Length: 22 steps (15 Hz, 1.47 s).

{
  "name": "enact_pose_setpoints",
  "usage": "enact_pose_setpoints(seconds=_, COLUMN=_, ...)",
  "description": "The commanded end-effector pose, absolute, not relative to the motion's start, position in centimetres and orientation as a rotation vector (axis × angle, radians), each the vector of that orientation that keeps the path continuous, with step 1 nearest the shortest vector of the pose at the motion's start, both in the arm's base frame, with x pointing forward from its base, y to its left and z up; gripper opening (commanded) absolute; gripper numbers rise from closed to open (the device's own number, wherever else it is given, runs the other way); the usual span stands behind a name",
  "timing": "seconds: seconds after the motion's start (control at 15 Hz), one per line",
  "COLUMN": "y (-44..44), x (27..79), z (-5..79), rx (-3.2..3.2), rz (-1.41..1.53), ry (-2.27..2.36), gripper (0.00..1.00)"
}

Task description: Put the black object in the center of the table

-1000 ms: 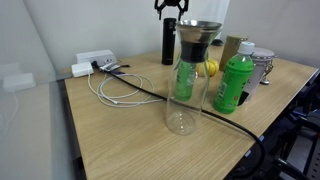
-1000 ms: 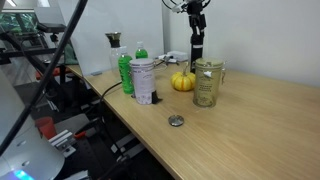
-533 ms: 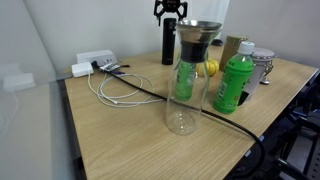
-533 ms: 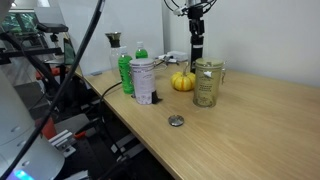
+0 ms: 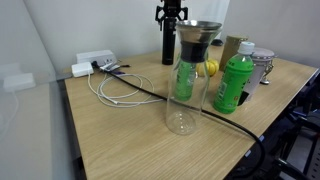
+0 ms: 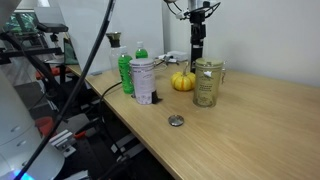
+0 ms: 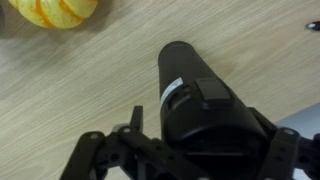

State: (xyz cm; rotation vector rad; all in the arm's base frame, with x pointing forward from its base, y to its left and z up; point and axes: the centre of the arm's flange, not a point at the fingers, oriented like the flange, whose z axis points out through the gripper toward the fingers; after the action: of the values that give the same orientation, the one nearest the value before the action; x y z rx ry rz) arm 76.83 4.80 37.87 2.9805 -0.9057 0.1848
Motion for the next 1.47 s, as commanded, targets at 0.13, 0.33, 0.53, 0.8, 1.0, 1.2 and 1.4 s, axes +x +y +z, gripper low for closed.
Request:
enact_pose_setpoints(seconds=0.13, y=4.8, x=78.0, z=37.1, rx=2.981, rz=0.156, ry=-0.911, gripper=1.00)
enact_pose_setpoints(seconds=0.33, y=4.6, x=78.1, z=37.0, rx=2.977, rz=0.155, ry=-0.923, gripper=1.00)
enact_pose_setpoints(seconds=0.53, y=4.5, x=78.1, z=37.0, rx=2.979, rz=0.161, ry=-0.937, gripper=0.73)
enact_pose_setpoints(seconds=0.8, y=4.4, x=78.1, z=37.7, rx=2.972, rz=0.147, ry=-0.971, gripper=0.56)
enact_pose_setpoints(seconds=1.0, y=4.2, x=78.1, z=38.0, rx=2.964, rz=0.129, ry=-0.976, gripper=0.46)
enact_pose_setpoints(seconds=1.2, y=4.1, x=78.1, z=37.9, rx=2.962, rz=0.114, ry=-0.978, gripper=0.46)
enact_pose_setpoints(seconds=1.4, y=4.1, x=78.0, z=37.9, rx=2.971, rz=0.100, ry=-0.983, gripper=0.46)
